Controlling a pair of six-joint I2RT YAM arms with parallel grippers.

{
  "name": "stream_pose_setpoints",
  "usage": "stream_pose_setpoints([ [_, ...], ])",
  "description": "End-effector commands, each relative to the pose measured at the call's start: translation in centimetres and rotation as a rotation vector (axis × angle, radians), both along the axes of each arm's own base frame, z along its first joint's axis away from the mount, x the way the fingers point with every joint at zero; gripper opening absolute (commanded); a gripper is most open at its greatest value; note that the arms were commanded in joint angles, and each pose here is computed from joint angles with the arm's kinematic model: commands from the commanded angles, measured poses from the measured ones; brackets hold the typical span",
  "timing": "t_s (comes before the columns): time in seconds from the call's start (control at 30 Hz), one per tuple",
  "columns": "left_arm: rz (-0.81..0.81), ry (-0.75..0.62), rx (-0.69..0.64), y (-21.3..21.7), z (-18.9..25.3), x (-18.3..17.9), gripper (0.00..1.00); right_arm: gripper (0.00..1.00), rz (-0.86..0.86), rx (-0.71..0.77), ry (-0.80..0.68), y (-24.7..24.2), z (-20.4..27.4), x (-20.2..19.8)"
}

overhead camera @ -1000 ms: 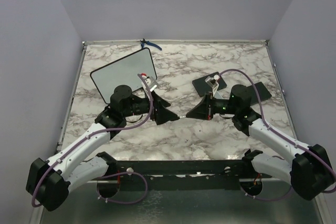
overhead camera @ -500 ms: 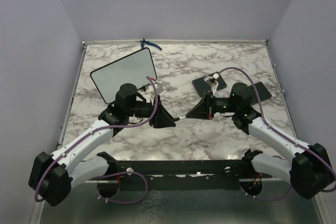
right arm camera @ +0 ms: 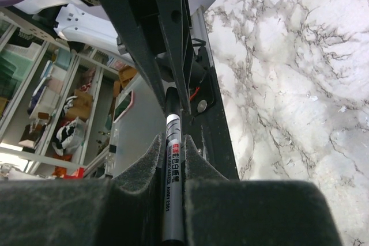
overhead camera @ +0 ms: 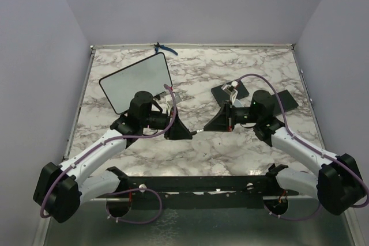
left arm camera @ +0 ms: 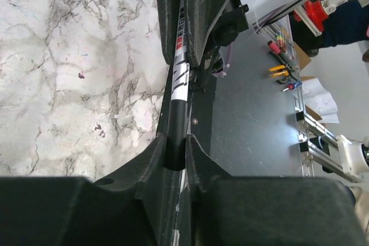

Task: Write a sentence on the whiteboard
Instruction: Open the pen cap from the whiteboard marker.

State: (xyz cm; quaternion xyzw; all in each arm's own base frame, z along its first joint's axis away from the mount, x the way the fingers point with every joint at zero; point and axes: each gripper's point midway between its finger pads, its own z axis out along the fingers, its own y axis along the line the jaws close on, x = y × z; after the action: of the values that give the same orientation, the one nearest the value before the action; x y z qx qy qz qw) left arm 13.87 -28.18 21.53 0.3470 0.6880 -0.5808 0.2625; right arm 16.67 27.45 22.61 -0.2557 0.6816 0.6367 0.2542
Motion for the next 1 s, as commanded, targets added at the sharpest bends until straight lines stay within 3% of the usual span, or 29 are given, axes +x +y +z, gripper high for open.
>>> stream_pose_setpoints([
  [0.0, -0.049, -0.035, -0.029, -0.1, 1.4, -0.4, 0.14, 0.0, 0.014, 0.02, -0.037, 0.2, 1.0, 0.3],
  [0.1, -0.053, -0.044, -0.033, -0.1, 1.5, -0.4, 0.0, 0.0, 0.016, 0.017, -0.03, 0.2, 0.9, 0.3],
  [0.97, -0.034, -0.083, -0.015, 0.6, 0.0, -1.1, 0.0, 0.0, -0.034, 0.026, -0.009, -2.6, 1.5, 1.5],
])
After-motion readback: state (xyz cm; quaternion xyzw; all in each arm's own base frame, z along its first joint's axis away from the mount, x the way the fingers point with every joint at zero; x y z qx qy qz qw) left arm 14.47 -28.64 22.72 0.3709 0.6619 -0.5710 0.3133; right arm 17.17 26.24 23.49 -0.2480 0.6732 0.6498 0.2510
